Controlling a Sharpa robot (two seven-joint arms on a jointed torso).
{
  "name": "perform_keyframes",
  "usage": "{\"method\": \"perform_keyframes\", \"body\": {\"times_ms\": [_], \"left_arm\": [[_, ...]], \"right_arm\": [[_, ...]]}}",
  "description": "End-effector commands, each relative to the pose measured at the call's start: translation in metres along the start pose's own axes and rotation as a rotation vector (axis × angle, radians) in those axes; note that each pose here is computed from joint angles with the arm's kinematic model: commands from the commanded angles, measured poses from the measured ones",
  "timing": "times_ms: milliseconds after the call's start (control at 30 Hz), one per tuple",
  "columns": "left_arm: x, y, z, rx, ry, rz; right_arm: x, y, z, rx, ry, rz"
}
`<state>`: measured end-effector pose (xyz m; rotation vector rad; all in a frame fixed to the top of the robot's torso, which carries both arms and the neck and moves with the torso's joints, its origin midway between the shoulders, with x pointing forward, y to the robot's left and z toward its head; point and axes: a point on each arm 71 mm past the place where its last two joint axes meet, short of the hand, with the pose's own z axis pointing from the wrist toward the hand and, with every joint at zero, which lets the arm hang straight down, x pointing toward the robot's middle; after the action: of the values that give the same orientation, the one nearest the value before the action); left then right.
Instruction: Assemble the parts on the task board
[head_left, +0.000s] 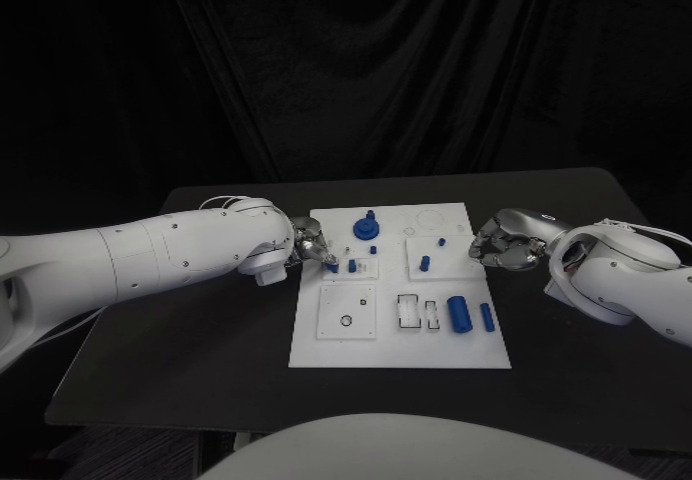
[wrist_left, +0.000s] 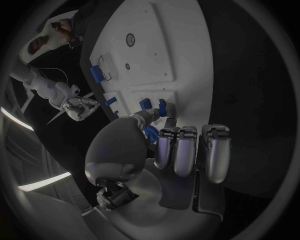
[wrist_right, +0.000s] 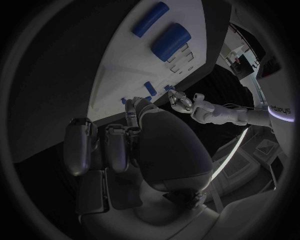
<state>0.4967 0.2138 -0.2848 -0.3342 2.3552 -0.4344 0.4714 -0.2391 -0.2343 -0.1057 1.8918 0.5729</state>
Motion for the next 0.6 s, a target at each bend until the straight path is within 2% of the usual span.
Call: {"method": "perform_keyframes", "body": {"times_ms": [33,233,600], "left_arm": [[0.0060,0.0021,0.0017,-0.006,0.026,0.017],[0.0072,0.0019,0.0026,-0.010,0.035,0.021],[0.0082,0.0070,0.0042,-0.048,0.065,0.033]], "right_arm": [[0.0014,-0.0016,-0.0001,0.019,0.008,0.000],[0.0018,-0.0020,-0.0003,0.023,0.013,-0.001],[0.0024,-0.0025,-0.0004,0.028,0.019,-0.001]]}}
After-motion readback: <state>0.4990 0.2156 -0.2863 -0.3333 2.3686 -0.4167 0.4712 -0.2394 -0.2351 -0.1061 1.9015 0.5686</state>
